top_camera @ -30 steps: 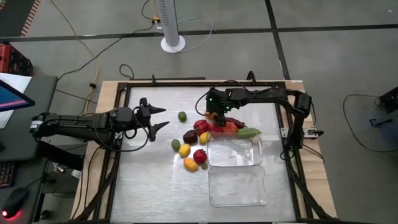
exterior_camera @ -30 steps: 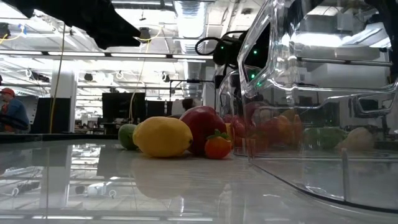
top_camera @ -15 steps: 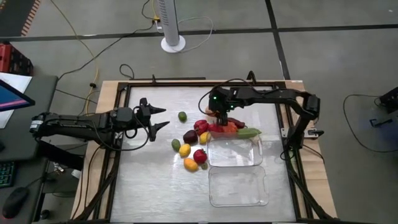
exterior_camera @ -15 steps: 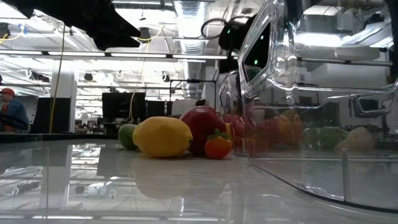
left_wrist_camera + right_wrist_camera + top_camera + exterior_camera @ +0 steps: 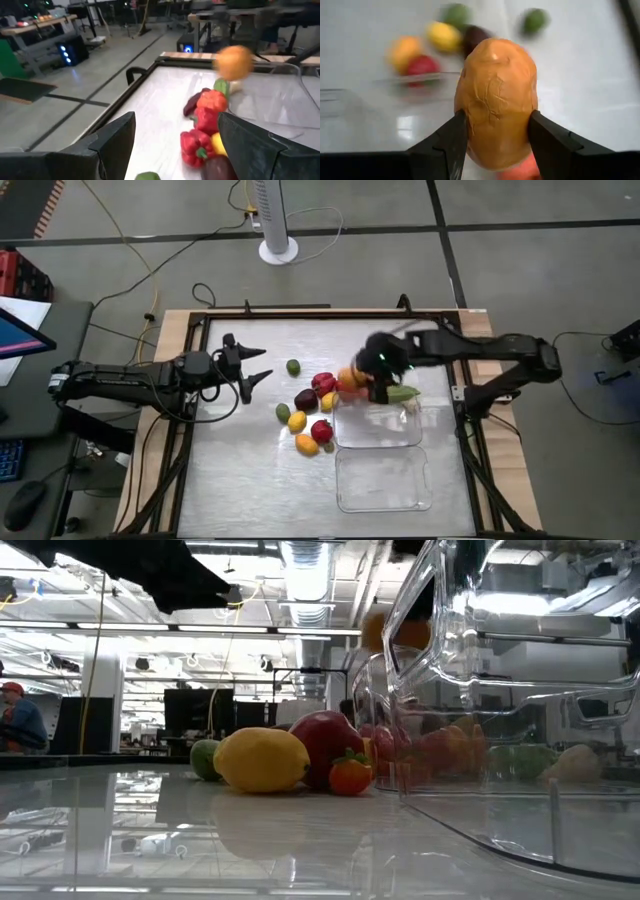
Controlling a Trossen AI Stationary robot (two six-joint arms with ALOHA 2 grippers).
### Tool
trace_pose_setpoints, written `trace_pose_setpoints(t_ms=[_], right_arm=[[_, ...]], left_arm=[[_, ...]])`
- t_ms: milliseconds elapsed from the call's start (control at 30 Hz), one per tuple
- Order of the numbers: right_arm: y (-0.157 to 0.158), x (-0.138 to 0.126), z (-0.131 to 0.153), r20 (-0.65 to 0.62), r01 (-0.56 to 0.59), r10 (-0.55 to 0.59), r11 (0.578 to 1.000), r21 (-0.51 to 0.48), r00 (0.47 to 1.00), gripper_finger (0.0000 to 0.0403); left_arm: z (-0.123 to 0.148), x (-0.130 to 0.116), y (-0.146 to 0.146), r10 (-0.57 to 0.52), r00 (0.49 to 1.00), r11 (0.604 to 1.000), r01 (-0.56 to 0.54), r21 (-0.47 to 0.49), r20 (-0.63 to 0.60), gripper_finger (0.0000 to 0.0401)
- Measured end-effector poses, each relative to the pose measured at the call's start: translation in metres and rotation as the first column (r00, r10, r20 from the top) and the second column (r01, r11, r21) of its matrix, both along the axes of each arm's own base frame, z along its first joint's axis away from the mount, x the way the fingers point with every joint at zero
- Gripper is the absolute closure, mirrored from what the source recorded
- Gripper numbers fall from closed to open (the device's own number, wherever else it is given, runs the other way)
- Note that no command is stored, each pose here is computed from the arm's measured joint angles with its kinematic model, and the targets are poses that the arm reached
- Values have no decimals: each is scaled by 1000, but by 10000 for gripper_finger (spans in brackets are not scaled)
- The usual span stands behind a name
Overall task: Sort produce into baskets
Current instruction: Put the potato into the top transparent bin, then put the apple into the bottom transparent bin
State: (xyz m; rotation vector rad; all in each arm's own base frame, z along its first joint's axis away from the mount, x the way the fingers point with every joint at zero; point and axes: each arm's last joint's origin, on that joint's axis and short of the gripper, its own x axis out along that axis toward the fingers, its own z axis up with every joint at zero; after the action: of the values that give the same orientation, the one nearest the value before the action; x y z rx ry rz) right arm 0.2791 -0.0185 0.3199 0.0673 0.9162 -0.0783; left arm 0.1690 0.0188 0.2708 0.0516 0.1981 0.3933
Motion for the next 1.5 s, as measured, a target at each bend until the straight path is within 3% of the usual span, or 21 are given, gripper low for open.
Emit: trace_pose_setpoints(t_ms=[100, 200, 500, 633, 800, 1200, 1333, 1500], right_arm=[[28, -5, 2, -17, -35, 36, 998, 49, 999, 188], [50, -6, -2, -41, -19, 21, 999, 35, 999, 177], [72, 1, -20, -115, 40, -43, 999, -20, 992, 79], [60, 7, -18, -62, 100, -104, 993, -63, 993, 51], [28, 31, -21, 27, 144, -142, 985, -91, 989, 50], [-20, 123, -48, -131, -88, 56, 963, -255, 990, 45], [-34, 143, -60, -165, -152, 117, 964, -218, 979, 45], [-38, 159, -82, -300, -256, 184, 941, -222, 936, 45]], left_arm=[[1, 0, 0, 1, 1000, 1000, -1, 3, 11, 132], [2, 0, 0, 0, 1000, 1000, 0, 3, 17, 132], [5, 2, -2, -58, 997, 998, 59, -20, 56, 132], [4, 2, -2, -69, 996, 997, 71, -38, 60, 132], [3, 3, -2, -64, 996, 996, 68, -66, 62, 132], [0, 3, -2, -65, 997, 996, 67, -67, 29, 131], [-3, 3, -2, -66, 998, 995, 66, -69, 6, 131], [-4, 2, -2, -67, 998, 996, 66, -65, -15, 131]])
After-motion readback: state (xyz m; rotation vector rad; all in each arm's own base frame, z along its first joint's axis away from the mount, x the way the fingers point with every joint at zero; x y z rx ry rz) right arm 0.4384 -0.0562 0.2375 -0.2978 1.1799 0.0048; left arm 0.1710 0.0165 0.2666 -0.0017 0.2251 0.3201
